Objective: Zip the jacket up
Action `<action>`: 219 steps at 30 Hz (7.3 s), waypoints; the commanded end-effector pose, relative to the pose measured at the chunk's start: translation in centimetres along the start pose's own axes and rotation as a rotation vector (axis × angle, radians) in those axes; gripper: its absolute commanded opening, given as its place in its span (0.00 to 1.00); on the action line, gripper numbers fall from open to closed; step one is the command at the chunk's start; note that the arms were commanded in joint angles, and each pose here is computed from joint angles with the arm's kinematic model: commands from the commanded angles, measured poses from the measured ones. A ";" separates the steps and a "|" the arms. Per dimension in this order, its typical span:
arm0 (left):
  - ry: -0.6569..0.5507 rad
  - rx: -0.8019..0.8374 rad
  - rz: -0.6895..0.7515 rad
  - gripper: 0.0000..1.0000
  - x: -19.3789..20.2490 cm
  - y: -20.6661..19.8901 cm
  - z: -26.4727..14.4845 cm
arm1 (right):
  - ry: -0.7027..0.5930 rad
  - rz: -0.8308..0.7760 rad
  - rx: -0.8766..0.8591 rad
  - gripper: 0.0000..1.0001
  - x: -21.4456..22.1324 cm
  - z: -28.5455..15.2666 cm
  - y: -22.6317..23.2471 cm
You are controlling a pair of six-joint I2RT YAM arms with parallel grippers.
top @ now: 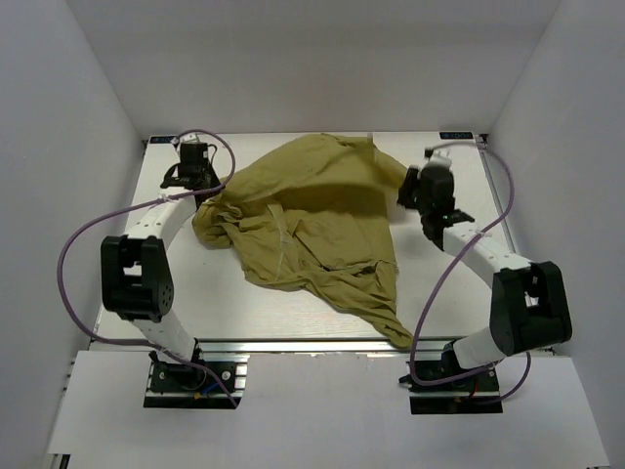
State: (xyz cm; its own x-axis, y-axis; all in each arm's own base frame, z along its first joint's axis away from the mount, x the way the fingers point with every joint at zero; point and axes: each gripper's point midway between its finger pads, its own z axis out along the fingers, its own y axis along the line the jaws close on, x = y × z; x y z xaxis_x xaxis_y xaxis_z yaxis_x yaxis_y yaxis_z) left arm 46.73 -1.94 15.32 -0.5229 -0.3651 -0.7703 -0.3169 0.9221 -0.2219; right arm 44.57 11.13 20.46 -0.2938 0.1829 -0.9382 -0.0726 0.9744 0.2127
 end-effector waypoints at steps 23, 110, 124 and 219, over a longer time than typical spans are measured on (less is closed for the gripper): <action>0.127 -0.097 -0.111 0.98 0.1 1.2 -2.0 | 0.469 0.035 -0.175 0.89 9.2 -2.0 3.5; 0.302 -0.088 -0.007 0.98 3.3 -2.6 -4.2 | 0.663 -0.078 0.009 0.52 7.0 -1.1 2.5; 0.663 0.269 -0.072 0.98 20.1 -8.6 -5.8 | 0.633 -0.073 -0.125 0.66 9.1 9.0 5.7; 0.672 0.392 0.231 0.98 22.9 -10.8 -10.9 | 0.873 -0.239 -0.105 0.44 18.6 -16.8 6.0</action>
State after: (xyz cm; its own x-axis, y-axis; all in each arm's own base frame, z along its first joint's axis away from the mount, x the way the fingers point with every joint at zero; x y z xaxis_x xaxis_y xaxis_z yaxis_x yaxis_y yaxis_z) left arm 29.29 -22.27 3.76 -0.9689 -0.0531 -0.2418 0.0507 0.9134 -0.4038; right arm 19.71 15.87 5.59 -0.9207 -0.2481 -0.3014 -0.2760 0.9597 0.0531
